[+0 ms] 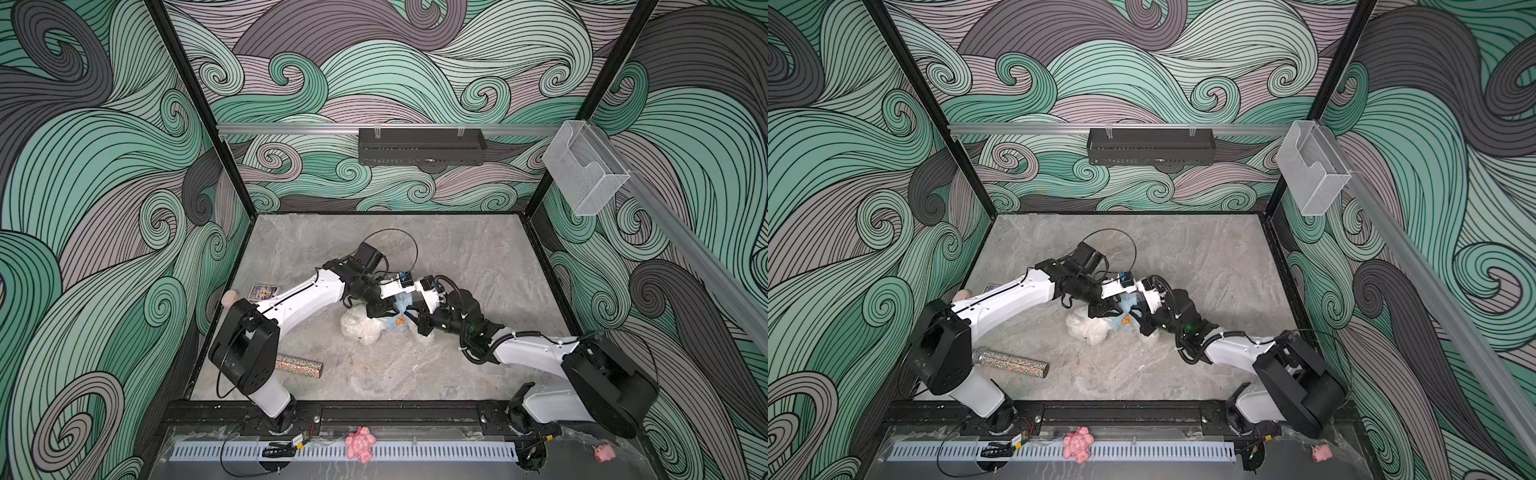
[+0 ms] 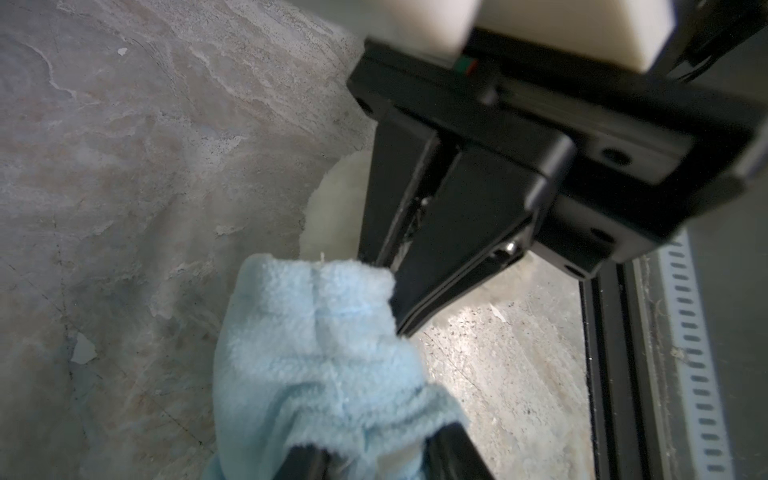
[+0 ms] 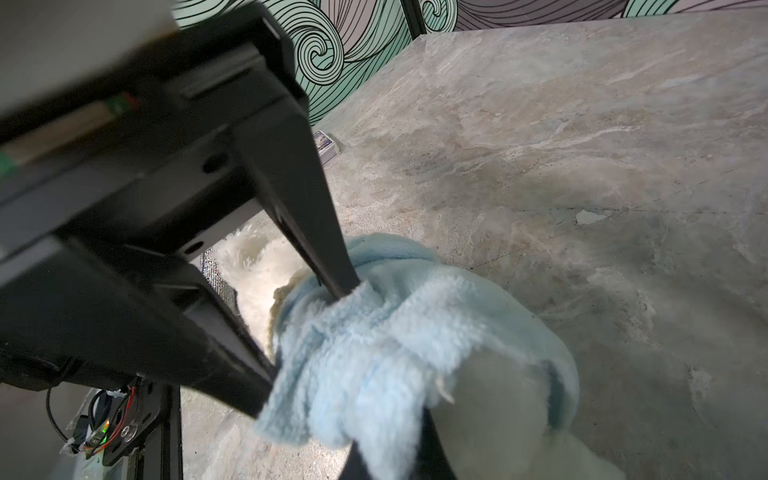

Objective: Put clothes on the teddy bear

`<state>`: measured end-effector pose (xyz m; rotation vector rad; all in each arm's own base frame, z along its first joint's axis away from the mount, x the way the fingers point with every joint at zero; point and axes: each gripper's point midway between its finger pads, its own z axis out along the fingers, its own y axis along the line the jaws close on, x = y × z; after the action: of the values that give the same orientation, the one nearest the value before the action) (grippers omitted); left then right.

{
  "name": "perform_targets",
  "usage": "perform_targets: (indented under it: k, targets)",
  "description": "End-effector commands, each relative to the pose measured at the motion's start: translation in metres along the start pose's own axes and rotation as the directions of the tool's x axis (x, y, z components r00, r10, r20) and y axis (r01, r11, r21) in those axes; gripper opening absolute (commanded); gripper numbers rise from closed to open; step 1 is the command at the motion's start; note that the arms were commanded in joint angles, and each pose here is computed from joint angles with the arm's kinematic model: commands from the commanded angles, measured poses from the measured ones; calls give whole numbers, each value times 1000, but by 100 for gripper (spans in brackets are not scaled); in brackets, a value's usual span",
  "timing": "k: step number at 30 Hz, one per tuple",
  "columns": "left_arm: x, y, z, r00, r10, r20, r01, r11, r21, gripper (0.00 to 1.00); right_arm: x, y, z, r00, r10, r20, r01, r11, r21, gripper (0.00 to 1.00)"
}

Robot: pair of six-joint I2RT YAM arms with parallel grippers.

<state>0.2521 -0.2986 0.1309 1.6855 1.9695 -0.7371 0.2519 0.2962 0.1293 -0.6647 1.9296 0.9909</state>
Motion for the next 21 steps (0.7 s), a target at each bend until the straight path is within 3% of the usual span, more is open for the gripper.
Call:
perform_targets:
  k: [1, 3, 7, 12, 17, 21]
  targets:
    - [16, -20, 18, 993, -66, -100, 75, 994, 80, 18, -124, 61, -24, 904, -78, 420, 156, 976, -154, 0]
    - [-4, -19, 5, 995, -94, -37, 96, 993, 70, 0, -113, 45, -23, 917, -92, 389, 141, 985, -100, 0]
    - [-44, -10, -32, 967, -150, 208, 145, 989, 42, 0, -87, 14, -26, 944, -93, 317, 98, 995, 1, 0]
    - [-81, 4, -97, 844, -189, 503, 215, 977, 6, 0, -45, -25, -32, 979, -88, 185, 57, 985, 166, 0]
    - [-89, 10, -130, 735, -241, 634, 270, 961, 52, 0, -29, -40, -42, 986, -44, 164, 7, 976, 219, 0]
    - [-81, 14, -138, 687, -280, 671, 300, 950, 88, 0, -26, -42, -44, 987, -29, 160, -8, 975, 224, 0]
